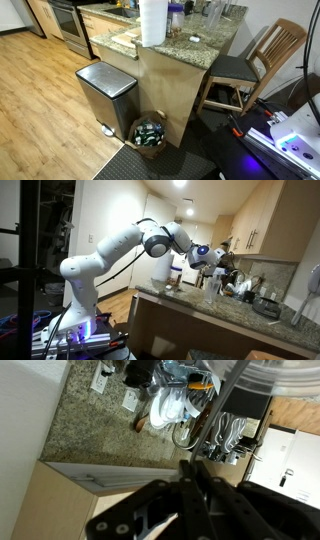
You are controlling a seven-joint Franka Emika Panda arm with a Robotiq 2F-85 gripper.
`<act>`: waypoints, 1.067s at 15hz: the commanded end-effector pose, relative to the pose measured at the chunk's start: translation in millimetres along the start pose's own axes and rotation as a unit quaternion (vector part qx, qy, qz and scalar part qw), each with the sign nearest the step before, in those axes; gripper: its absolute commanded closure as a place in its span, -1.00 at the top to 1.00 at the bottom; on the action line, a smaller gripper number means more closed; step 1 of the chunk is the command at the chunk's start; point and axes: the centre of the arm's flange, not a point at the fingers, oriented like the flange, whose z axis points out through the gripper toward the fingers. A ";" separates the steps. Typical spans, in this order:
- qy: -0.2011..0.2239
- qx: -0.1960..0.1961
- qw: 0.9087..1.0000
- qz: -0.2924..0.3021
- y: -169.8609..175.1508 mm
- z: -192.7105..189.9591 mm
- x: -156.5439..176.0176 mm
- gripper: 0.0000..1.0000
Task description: Put the silver spoon inside the clear bottle
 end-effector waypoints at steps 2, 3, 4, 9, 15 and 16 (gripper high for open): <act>-0.019 -0.009 1.000 -0.003 -3.7 1.2 -17.6 -1.00; -0.024 -0.007 1.000 -0.001 -10.9 7.2 -19.1 -1.00; -0.028 -0.003 1.000 0.002 -16.8 10.7 -20.6 -1.00; -0.034 0.012 0.999 0.022 -36.6 16.6 -18.7 -0.20; -0.033 -0.014 0.999 0.011 -26.3 -5.3 11.5 0.72; -0.040 -0.018 0.999 0.014 -20.6 -16.3 22.0 0.89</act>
